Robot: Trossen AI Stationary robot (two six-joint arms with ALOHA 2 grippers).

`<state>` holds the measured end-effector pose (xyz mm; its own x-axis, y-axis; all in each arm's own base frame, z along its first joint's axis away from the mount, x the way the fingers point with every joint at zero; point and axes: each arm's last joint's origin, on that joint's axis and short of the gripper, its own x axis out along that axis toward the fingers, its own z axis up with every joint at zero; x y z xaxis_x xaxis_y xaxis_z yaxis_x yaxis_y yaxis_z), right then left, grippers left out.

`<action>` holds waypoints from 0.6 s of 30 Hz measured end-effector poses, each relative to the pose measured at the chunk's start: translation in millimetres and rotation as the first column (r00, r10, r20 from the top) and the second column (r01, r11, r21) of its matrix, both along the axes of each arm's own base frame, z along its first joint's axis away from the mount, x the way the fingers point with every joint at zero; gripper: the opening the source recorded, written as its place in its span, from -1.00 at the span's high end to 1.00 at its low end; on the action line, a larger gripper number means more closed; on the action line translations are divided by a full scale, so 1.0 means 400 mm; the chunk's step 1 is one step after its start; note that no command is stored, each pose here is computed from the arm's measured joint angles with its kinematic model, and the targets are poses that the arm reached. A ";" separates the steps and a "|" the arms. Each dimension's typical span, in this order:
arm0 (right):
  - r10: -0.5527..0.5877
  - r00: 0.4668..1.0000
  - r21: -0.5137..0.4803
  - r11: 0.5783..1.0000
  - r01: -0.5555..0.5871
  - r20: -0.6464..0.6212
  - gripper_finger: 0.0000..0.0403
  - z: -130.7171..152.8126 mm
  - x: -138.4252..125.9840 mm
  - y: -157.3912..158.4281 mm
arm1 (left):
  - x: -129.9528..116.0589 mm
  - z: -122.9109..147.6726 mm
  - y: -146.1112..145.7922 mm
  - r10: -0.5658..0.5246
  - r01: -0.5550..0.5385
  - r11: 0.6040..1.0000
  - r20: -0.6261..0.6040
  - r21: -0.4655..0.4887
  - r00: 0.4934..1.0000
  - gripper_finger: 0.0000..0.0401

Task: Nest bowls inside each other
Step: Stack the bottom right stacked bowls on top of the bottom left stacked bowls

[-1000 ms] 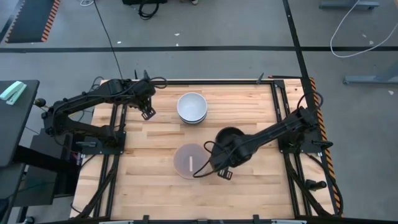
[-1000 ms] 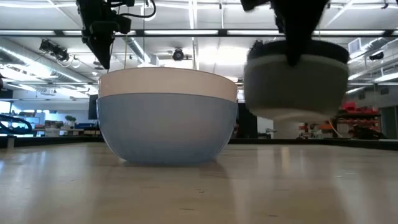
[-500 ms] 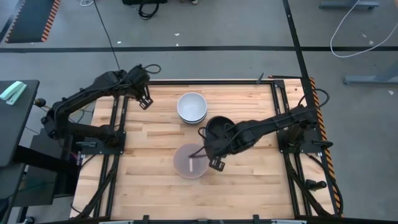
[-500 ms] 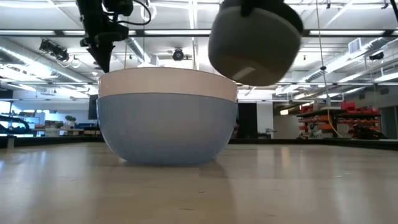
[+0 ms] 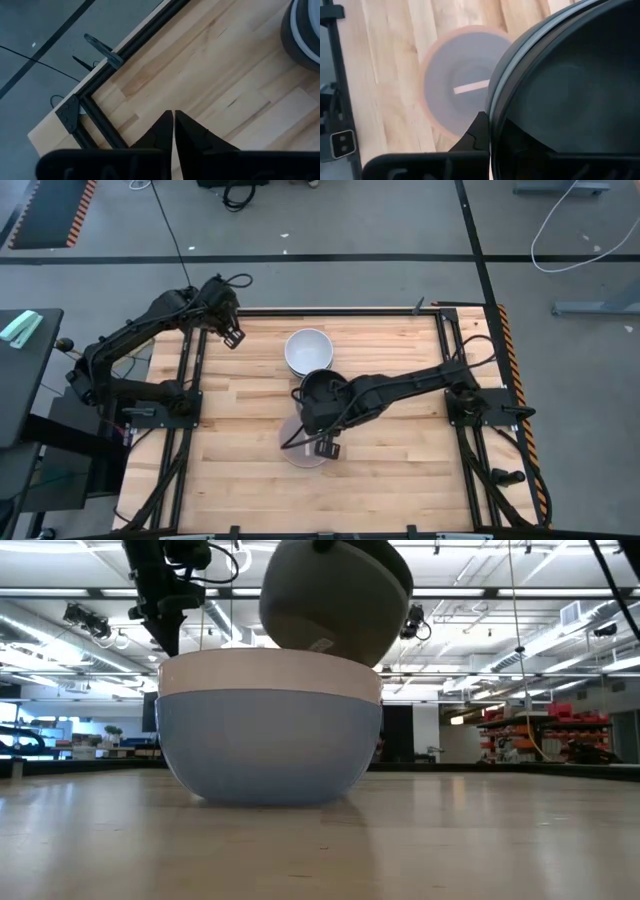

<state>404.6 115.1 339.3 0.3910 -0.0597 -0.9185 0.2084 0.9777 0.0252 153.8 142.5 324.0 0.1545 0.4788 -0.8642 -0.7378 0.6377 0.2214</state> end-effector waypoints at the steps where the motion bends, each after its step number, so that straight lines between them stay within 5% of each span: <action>1: 0.005 1.000 0.002 1.000 -0.005 -0.003 0.95 0.000 0.003 0.002 | 0.000 0.000 0.000 0.000 0.000 1.000 0.000 0.000 1.000 0.91; 18: 0.082 0.997 0.092 0.993 -0.080 -0.012 0.95 -0.054 0.041 0.068 | 0.055 -0.071 0.058 -0.021 0.013 0.996 -0.080 -0.090 0.997 0.85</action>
<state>421.2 142.4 317.5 0.3766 0.0561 -0.9247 0.1299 0.9851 0.1126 175.8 165.8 295.6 0.0901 0.3967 -0.9135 -0.7087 0.6700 0.2211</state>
